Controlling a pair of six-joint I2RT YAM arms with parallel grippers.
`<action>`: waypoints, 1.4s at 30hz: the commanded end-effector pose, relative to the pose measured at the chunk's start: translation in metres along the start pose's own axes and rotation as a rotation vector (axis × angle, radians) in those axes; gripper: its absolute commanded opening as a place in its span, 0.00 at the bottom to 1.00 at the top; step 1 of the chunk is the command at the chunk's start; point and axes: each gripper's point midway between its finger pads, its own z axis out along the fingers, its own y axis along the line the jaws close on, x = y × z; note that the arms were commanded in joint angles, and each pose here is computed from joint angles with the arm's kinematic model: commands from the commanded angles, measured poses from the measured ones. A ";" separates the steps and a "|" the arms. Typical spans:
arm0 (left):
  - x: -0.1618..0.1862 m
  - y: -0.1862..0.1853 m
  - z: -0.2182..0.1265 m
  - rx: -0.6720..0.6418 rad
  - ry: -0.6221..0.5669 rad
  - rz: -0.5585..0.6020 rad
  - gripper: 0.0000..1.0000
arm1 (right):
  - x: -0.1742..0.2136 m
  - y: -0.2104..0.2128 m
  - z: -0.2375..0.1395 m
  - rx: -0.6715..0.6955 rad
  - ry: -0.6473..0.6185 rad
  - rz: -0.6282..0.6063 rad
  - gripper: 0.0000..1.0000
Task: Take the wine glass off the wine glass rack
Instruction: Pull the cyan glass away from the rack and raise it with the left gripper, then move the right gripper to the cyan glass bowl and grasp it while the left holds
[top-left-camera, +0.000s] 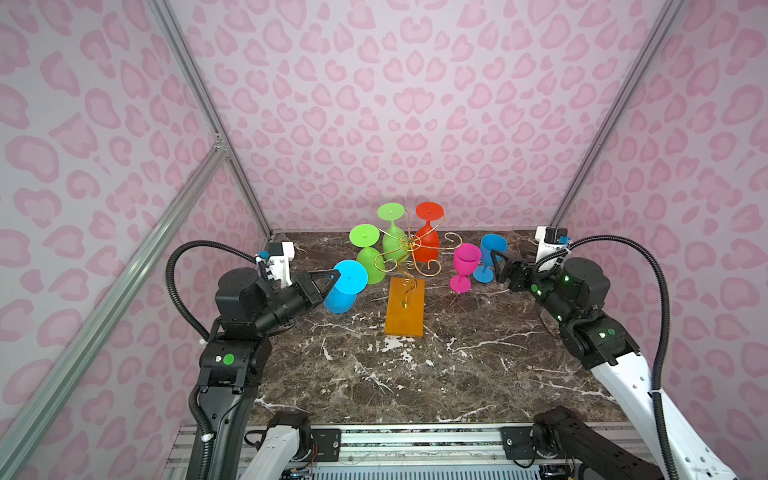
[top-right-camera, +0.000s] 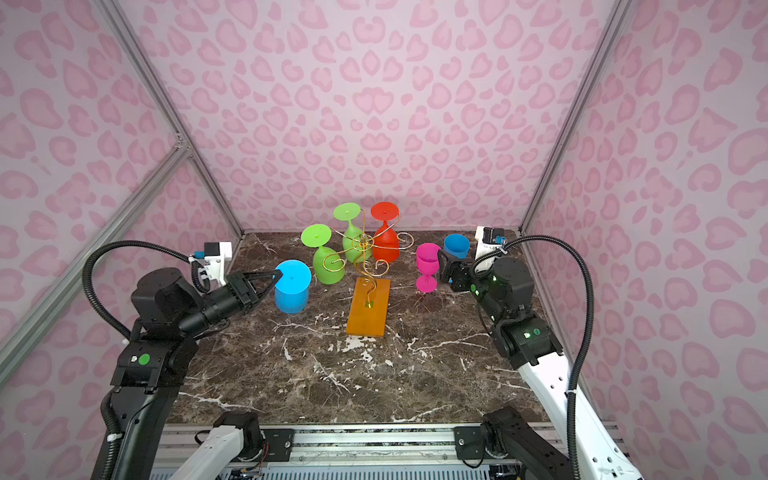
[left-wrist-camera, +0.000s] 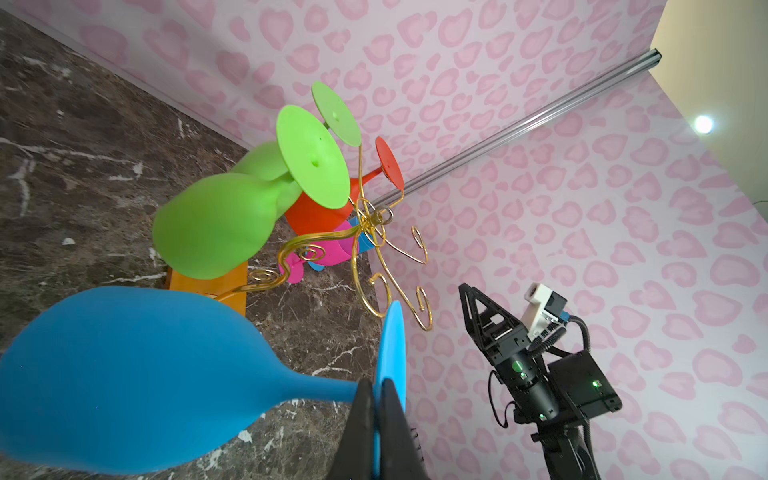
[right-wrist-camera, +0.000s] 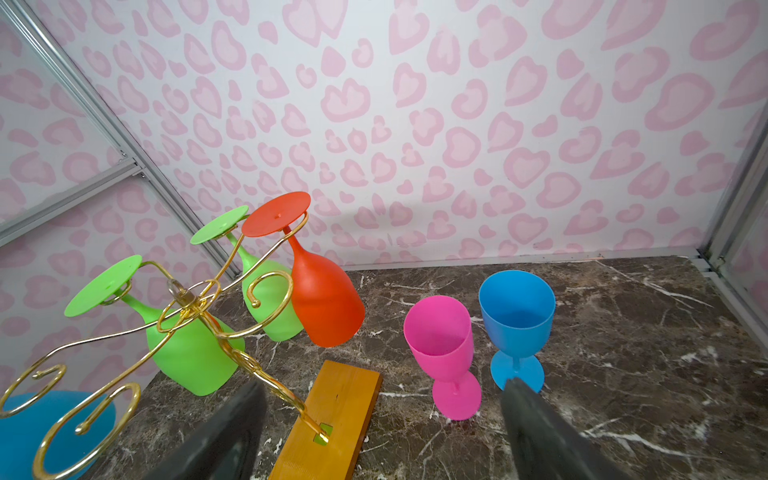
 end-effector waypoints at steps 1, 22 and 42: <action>-0.019 -0.007 -0.008 -0.003 -0.066 0.045 0.04 | -0.006 0.001 -0.003 0.000 -0.016 -0.013 0.90; -0.156 -0.114 -0.018 0.359 -0.237 0.142 0.04 | -0.034 0.018 -0.005 -0.058 -0.073 -0.073 0.90; -0.115 -0.184 0.028 0.605 -0.002 0.056 0.04 | -0.063 0.175 0.000 -0.511 -0.312 -0.574 0.96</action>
